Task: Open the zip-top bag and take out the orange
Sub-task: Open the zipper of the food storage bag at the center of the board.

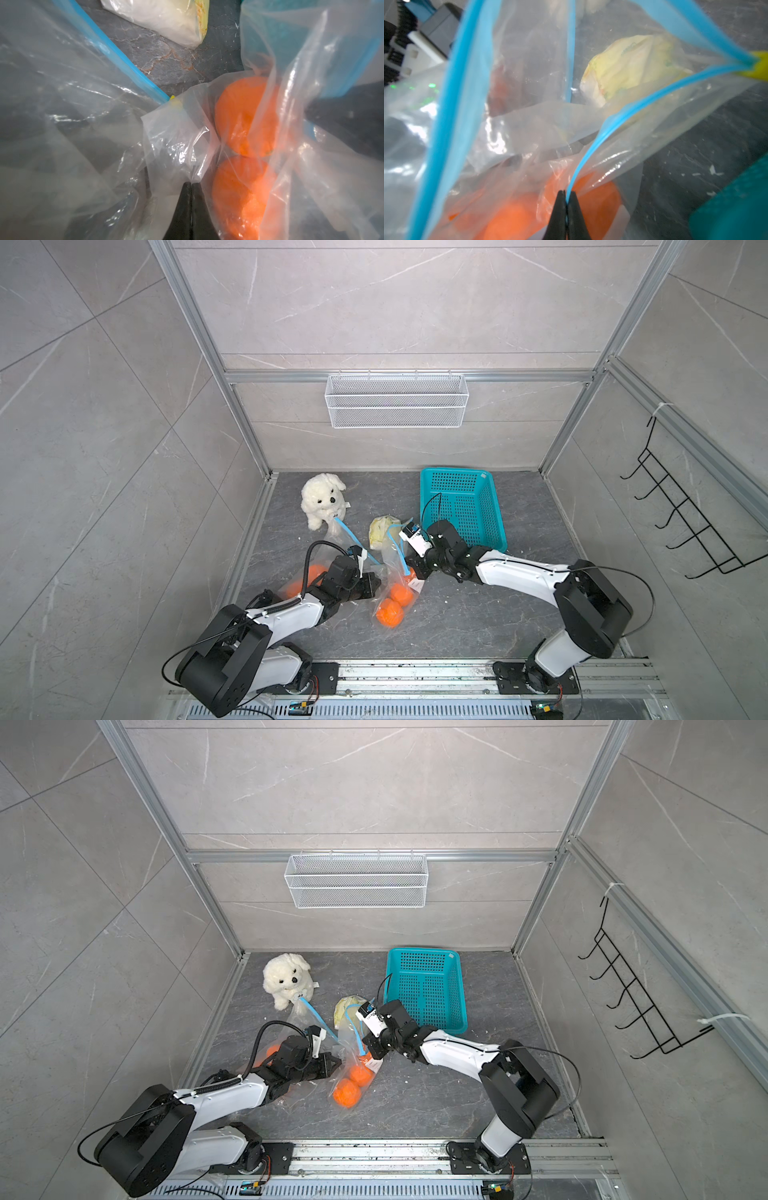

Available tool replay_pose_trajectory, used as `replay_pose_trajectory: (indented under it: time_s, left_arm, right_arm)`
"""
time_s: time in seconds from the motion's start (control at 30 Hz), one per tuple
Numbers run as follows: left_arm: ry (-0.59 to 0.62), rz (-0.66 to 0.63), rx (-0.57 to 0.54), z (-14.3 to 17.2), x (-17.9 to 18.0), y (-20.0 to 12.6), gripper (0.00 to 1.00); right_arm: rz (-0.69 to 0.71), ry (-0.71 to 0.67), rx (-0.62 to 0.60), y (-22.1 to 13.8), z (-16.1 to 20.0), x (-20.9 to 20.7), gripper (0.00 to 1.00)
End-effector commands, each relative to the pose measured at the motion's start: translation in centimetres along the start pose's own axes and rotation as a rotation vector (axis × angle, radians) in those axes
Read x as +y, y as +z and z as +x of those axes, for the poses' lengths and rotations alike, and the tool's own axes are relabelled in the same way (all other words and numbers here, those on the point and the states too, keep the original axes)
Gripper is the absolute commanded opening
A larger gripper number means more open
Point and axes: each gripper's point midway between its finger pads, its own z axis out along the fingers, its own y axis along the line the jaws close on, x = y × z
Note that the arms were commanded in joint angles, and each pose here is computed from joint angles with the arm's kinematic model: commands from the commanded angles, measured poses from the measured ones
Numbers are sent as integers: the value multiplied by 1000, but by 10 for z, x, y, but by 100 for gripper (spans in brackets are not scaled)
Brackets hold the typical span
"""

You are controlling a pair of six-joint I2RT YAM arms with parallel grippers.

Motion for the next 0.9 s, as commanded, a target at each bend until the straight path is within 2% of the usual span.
replay_pose_trajectory:
  time_s: [0.0,0.2,0.43,0.53,0.73,0.87]
  left_arm:
    - [46,69,-111,-40,-26,-16,0]
    - [52,68,-196,-72,-33,-48,0]
    - [58,69,-238,-103,-40,-70,0]
    - [69,37,-264,-115,-39,-83,0]
    - [85,43,-266,-124,-45,-88,0]
    - [75,13,-278,-128,-37,-89,0]
  right_arm:
    - [53,18,8,-11,15,-2,0]
    - [141,37,34,-20,35,-15,0]
    - [179,64,4,-24,57,-22,0]
    - [166,70,3,-21,70,-20,0]
    - [77,48,-111,-19,76,-5,0]
    - [87,-5,-89,-16,74,-4,0]
